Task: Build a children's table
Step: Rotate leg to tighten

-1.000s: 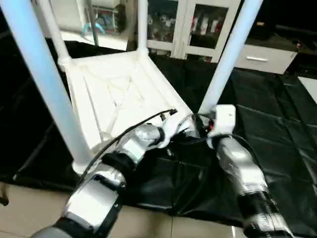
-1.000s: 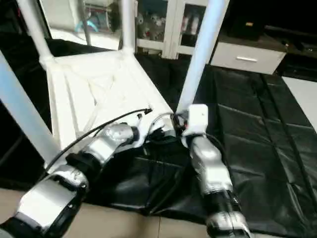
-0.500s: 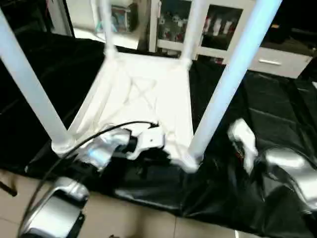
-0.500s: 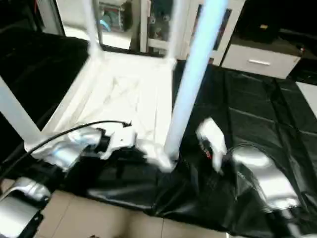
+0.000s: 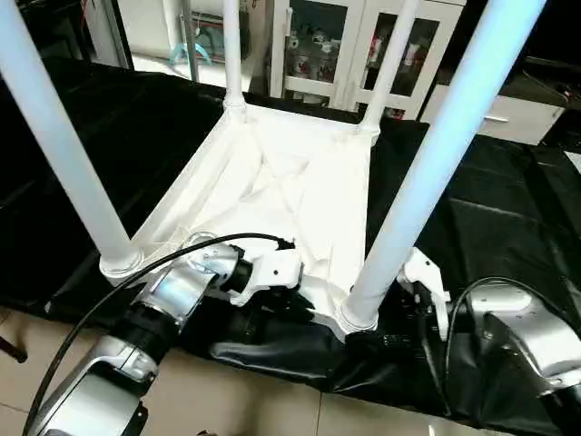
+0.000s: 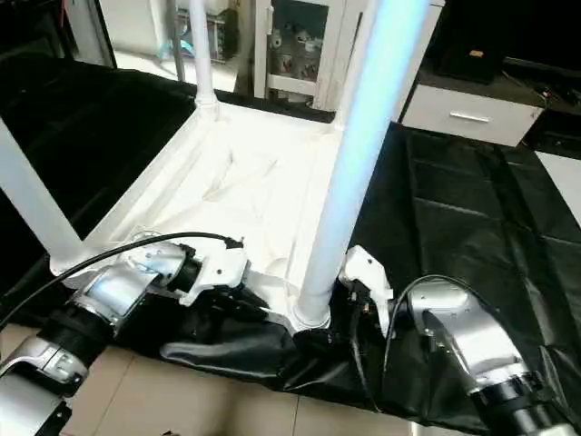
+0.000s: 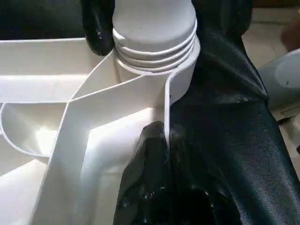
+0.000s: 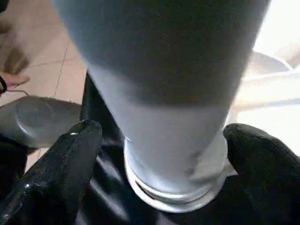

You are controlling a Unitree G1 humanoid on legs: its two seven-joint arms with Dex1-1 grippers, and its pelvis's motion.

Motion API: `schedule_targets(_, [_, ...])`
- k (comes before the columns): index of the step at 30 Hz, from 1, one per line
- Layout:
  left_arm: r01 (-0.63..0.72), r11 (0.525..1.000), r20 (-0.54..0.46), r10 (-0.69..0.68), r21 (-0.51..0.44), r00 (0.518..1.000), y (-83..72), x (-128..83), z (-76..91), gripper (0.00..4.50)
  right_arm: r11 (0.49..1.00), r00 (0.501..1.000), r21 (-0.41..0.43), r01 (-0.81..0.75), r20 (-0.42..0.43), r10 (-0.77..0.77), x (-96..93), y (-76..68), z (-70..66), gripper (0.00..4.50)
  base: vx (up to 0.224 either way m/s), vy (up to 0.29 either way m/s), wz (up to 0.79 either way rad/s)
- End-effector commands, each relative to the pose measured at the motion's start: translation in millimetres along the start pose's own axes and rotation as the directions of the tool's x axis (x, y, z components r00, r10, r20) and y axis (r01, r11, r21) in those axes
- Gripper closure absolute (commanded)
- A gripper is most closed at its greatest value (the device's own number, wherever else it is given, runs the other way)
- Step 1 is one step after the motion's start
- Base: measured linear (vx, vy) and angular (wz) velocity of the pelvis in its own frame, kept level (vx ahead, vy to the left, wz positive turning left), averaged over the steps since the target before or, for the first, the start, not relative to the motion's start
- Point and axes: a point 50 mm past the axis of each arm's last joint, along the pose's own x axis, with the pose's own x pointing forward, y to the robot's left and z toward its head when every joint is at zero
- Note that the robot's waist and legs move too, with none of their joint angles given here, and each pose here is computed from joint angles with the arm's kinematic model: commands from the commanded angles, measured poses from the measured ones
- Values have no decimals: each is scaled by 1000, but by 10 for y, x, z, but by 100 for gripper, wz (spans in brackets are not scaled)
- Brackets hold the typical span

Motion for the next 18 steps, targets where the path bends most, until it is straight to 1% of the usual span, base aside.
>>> schedule_targets(1, [63, 997, 33, -64, 34, 997, -51, 117, 83, 450, 999, 1000, -29, -18, -23, 17, 31, 1, 26, 19, 0, 0, 0])
schedule_targets(5, [62, 998, 23, -63, 30, 998, -42, 117, 77, 450, 999, 999, -34, -25, -31, 24, 17, -1, 23, 56, 0, 0, 0])
schedule_targets(6, [62, 998, 18, -63, 31, 998, -40, 115, 76, 450, 999, 999, -36, -29, -32, 28, 15, -2, 25, 56, 0, 0, 0])
schedule_targets(8, [62, 998, 16, -62, 31, 998, -40, 106, 76, 450, 999, 999, -40, -31, -26, 30, 12, -12, 38, 76, 0, 0, 0])
schedule_targets(9, [61, 998, 15, -62, 30, 998, -40, 101, 75, 450, 999, 999, -42, -30, -23, 29, 12, -17, 43, 76, 0, 0, 0])
schedule_targets(10, [59, 998, 12, -60, 29, 998, -42, 92, 63, 450, 999, 999, -44, -29, -20, 28, 15, -21, 46, 93, 0, 0, 0])
schedule_targets(11, [59, 998, 10, -59, 28, 998, -43, 89, 57, 450, 999, 999, -44, -29, -19, 29, 17, -21, 45, 93, 0, 0, 0])
schedule_targets(12, [55, 998, 8, -55, 28, 998, -42, 87, 49, 450, 999, 999, -45, -30, -19, 30, 17, -18, 41, 103, 0, 0, 0])
schedule_targets(13, [52, 998, 7, -53, 27, 999, -41, 85, 44, 450, 998, 999, -45, -32, -19, 31, 17, -14, 37, 121, 0, 0, 0])
schedule_targets(18, [48, 999, 13, -48, 16, 999, -39, 89, 38, 450, 998, 999, -42, -41, -16, 40, 18, -5, 25, 155, 0, 0, 0])
